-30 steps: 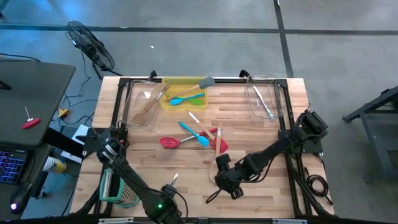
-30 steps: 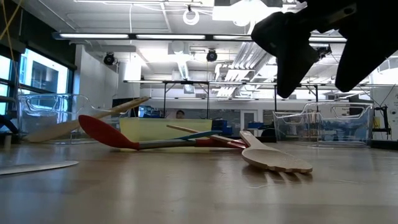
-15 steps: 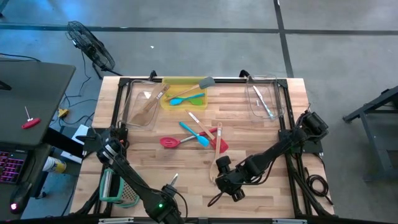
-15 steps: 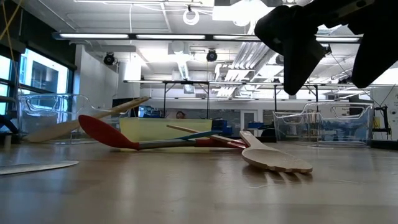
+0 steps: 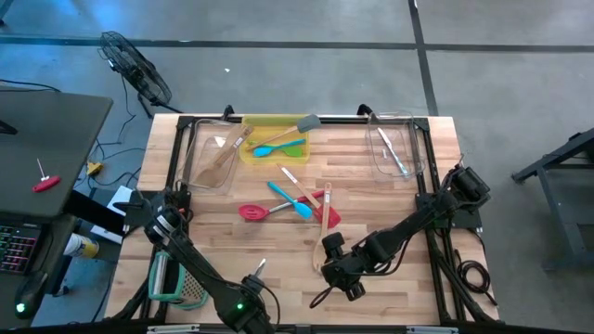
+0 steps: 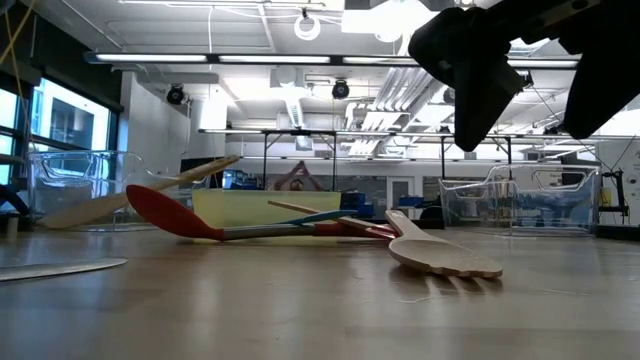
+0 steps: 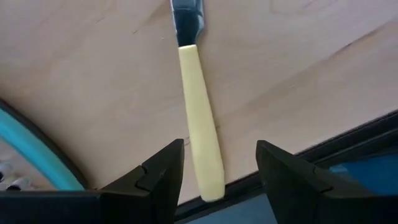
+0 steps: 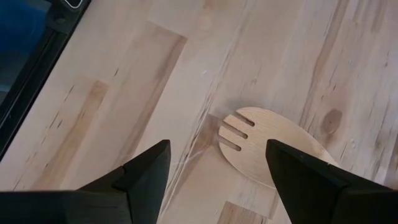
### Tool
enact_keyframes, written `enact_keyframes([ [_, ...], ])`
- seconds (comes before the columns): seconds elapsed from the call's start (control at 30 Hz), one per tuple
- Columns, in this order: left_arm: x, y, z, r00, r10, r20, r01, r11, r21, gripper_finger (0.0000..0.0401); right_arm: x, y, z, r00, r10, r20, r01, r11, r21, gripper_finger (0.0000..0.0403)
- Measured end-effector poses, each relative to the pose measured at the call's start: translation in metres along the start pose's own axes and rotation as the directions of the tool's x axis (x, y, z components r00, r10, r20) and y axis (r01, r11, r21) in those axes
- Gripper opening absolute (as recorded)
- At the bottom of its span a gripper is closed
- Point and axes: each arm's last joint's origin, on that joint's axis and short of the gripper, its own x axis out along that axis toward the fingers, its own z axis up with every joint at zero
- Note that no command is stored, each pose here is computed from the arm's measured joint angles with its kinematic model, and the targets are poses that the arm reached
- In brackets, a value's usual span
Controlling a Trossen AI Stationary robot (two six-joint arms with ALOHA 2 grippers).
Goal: Pick & Place Kitchen Items
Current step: Put the yellow table knife into the right transparent bin
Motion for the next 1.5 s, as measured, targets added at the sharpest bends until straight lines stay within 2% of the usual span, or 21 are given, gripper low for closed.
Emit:
enact_keyframes([
  [0.2,0.015,0.006,0.002,0.999,0.037,-0.030,-0.038,0.999,-0.006,0.0193,0.000,0.001,0.000,1.000,0.002,0.000,-0.002,1.000,-0.003,0.0257],
  [0.5,0.031,0.002,0.017,0.997,-0.035,-0.073,0.037,0.999,0.025,0.0193,0.000,0.001,0.000,1.000,0.002,0.004,-0.002,1.000,-0.004,0.0257],
  [0.67,0.047,0.009,0.026,0.990,-0.019,-0.137,0.022,0.999,0.023,0.0193,0.000,0.001,0.001,1.000,0.003,0.008,-0.003,1.000,-0.003,0.0257],
  [0.83,0.053,0.012,0.031,0.988,-0.011,-0.151,0.013,1.000,0.008,0.0190,0.000,0.001,0.001,1.000,0.003,0.008,-0.003,1.000,-0.005,0.0257],
  [0.97,0.054,0.012,0.033,0.990,-0.007,-0.144,0.008,1.000,0.002,0.0158,0.000,0.001,0.001,1.000,0.002,0.008,-0.002,1.000,-0.005,0.0257],
  [1.23,0.054,0.013,0.034,0.990,0.003,-0.141,-0.008,0.999,-0.033,0.0056,0.000,0.001,0.001,1.000,0.002,0.007,-0.002,1.000,-0.009,0.0257],
  [1.5,0.055,0.013,0.035,0.995,0.000,-0.097,-0.007,0.997,-0.074,0.0056,0.000,0.001,0.001,1.000,0.002,0.007,-0.002,1.000,-0.009,0.0257],
])
